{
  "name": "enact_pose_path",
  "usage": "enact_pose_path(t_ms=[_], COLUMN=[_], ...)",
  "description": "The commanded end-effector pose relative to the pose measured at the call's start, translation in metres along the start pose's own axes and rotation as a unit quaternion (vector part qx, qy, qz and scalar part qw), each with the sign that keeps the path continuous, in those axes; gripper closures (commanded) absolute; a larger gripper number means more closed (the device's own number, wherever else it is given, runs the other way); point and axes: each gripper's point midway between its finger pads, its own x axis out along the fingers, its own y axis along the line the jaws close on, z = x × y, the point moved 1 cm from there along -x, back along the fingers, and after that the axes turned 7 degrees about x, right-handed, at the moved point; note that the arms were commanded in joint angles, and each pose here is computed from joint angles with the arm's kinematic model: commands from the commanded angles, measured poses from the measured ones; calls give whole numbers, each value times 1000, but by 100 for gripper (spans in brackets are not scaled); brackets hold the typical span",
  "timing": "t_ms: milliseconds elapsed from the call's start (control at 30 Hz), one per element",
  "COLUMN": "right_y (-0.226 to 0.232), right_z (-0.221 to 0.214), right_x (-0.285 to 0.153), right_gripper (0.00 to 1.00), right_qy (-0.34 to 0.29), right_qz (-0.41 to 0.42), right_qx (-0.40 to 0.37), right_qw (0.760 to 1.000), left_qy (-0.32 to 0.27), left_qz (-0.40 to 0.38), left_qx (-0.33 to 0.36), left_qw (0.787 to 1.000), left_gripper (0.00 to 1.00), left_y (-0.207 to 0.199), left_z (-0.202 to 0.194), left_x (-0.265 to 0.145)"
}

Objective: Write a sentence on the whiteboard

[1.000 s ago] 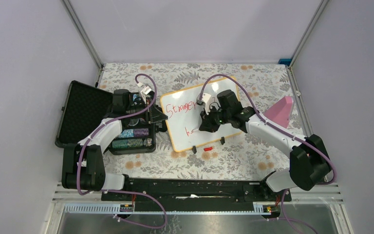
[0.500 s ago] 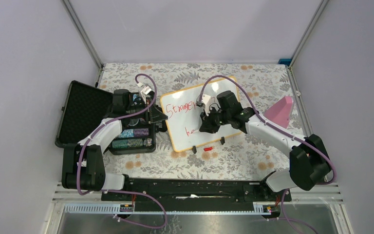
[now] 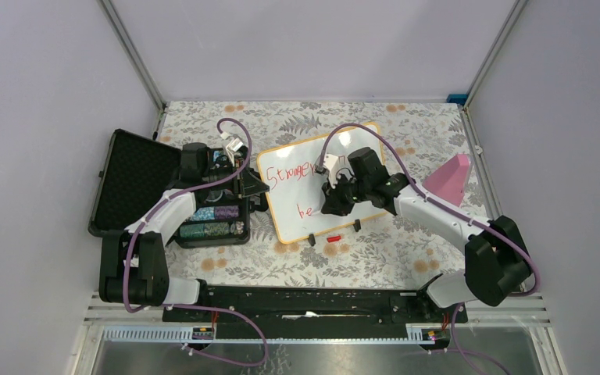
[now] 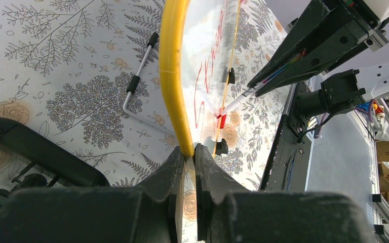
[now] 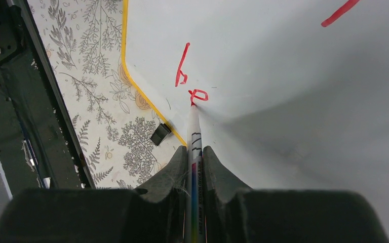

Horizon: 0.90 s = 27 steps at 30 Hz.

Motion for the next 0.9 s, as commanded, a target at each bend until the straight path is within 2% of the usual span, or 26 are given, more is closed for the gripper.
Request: enact_pose_path(t_ms=[0, 267, 533, 867], right_y=[-7, -13, 18, -5], right_z=[4, 8, 22, 27], right_x=[-9, -20, -36, -49], right_gripper=[100, 100, 100, 100], right_qy=[-8, -15, -25, -43], right_qz=[-34, -42, 18, -35], right_qx=[-23, -19, -9, 4], right_qw=[999, 999, 999, 998], left_qy=[-5, -5, -5, -6], left_qz=[11, 12, 10, 10], left_qx=[46, 47, 46, 47], left_qw=[999, 999, 999, 999], left_gripper=[100, 100, 100, 100], left_y=[7, 7, 6, 6], left_z=[9, 9, 9, 10], left_x=[1, 1, 1, 1])
